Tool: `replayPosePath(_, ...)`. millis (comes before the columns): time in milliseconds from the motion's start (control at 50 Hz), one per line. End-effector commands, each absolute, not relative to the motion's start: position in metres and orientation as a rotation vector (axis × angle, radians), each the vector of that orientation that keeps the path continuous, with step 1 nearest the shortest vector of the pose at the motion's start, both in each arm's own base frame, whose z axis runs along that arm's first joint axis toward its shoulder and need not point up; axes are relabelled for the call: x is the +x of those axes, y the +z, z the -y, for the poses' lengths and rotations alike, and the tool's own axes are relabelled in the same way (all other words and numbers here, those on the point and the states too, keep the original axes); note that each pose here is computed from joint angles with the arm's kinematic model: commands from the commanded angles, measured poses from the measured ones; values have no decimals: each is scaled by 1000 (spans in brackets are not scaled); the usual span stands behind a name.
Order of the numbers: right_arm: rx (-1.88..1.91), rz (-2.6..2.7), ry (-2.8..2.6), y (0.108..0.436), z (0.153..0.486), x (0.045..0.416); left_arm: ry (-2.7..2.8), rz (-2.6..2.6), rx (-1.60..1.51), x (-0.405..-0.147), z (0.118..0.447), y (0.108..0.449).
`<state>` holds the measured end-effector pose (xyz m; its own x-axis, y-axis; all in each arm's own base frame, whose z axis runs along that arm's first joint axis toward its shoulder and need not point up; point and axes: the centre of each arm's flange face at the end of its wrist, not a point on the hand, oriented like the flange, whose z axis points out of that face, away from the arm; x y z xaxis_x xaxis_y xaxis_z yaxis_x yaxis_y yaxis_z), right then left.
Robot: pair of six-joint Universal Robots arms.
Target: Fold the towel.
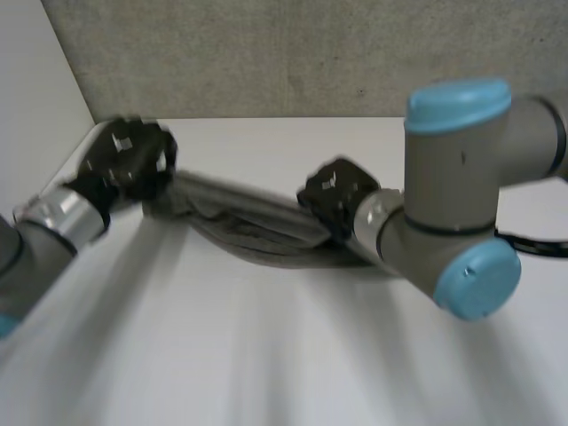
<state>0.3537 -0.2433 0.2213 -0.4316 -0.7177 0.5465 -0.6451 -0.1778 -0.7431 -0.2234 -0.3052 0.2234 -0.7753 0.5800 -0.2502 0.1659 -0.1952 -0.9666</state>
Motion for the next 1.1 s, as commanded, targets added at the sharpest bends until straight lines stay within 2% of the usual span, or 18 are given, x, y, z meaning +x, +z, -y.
replayPosePath(20,-1624,-2007,-1645,187,238,334,1999,1894,-1174,-218,273,175)
replayPosePath(240,-1527,-2113,-1708,163,251,303,2027,1975,-1167,-199,282,169)
replayPosePath(360,-1366,-2189,-1705,160,258,291,2022,1977,-1097,-198,285,174)
replayPosePath(460,-1155,-2247,-1694,171,263,274,2027,1984,-1066,-195,287,175)
replayPosePath(640,-1092,-2299,-1677,159,268,254,2042,2016,-1029,-185,293,176)
replayPosePath(780,-1048,-2332,-1692,144,287,241,2027,2019,-992,-185,293,175)
replayPosePath(880,-993,-2335,-1759,146,305,227,2058,1999,-991,-184,294,173)
replayPosePath(1100,-1020,-2282,-1712,131,312,227,2071,1991,-991,-184,294,172)
